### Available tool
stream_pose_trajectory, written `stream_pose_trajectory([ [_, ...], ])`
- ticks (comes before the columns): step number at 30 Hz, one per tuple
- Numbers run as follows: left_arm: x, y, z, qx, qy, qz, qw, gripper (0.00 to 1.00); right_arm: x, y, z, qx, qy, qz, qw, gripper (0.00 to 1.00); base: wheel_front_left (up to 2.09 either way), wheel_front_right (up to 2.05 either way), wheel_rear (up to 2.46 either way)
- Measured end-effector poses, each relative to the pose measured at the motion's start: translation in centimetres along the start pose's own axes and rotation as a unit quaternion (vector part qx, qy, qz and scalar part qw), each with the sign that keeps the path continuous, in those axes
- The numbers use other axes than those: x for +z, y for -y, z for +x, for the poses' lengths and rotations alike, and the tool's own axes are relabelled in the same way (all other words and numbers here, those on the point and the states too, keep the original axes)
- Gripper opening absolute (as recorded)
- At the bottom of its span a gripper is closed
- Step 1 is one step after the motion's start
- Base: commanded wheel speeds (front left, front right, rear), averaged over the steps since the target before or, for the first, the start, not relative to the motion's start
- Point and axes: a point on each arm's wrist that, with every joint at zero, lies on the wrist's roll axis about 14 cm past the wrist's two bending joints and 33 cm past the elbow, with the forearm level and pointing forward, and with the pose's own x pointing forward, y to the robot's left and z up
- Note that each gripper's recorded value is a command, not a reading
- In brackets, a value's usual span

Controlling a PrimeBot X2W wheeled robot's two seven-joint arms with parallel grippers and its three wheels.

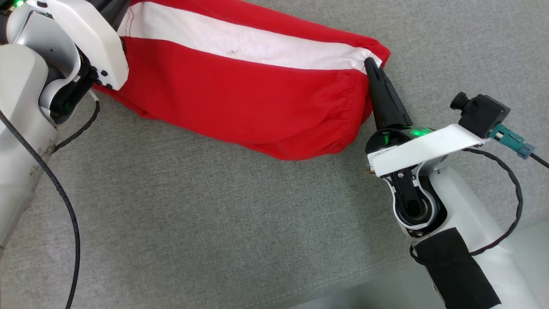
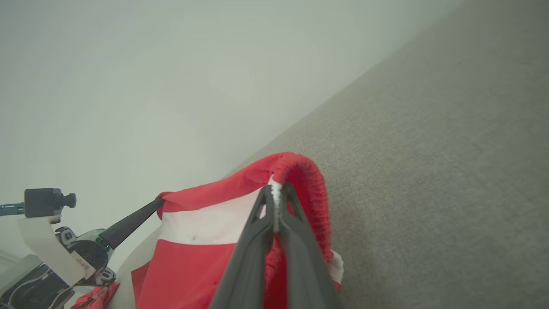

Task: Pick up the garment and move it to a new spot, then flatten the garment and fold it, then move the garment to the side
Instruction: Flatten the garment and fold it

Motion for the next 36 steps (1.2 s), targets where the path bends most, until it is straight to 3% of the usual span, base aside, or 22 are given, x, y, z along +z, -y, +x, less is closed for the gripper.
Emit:
stream_pose_trajectory([
  [1,-0.3,-0.1,0.3,0.001,-0.005,-0.001,1.000,0.00,-0.1,0.0,0.0,0.000,-0.002,0.001,1.000,0.05,0.00,0.00,0.00],
  [2,-0.6,-0.2,0.5,0.003,-0.008,-0.003,1.000,0.15,-0.2,0.1,0.0,-0.002,-0.004,0.001,1.000,0.39,0.00,0.00,0.00],
  [3,-0.9,-0.2,0.6,0.002,-0.013,-0.007,1.000,0.38,-0.2,0.1,0.0,-0.001,-0.005,0.002,1.000,0.72,0.00,0.00,0.00],
  [4,-1.1,-0.1,0.7,0.002,-0.017,-0.008,1.000,0.95,-0.2,0.0,0.0,0.000,-0.006,0.004,1.000,1.00,0.00,0.00,0.00],
  [5,-1.2,0.0,0.8,0.001,-0.015,-0.008,1.000,1.00,-0.3,-0.2,0.0,0.002,-0.007,0.004,1.000,1.00,0.00,0.00,0.00],
  [11,1.0,0.4,0.6,-0.003,0.034,0.005,0.999,1.00,0.0,-1.1,0.2,0.016,-0.002,-0.004,1.000,1.00,0.00,0.00,0.00],
  [19,5.4,-0.7,-2.8,0.030,0.128,0.025,0.991,1.00,0.0,-0.4,-1.5,0.008,0.001,-0.072,0.997,1.00,0.00,0.00,0.00],
  [29,4.5,-0.9,-13.9,0.150,0.202,0.015,0.968,1.00,0.2,-1.5,-4.2,0.024,0.008,-0.190,0.981,1.00,0.00,0.00,0.00],
  [36,1.4,1.6,-20.0,0.204,0.188,0.003,0.961,1.00,1.5,-3.9,-5.8,0.054,0.033,-0.246,0.967,1.00,0.00,0.00,0.00],
])
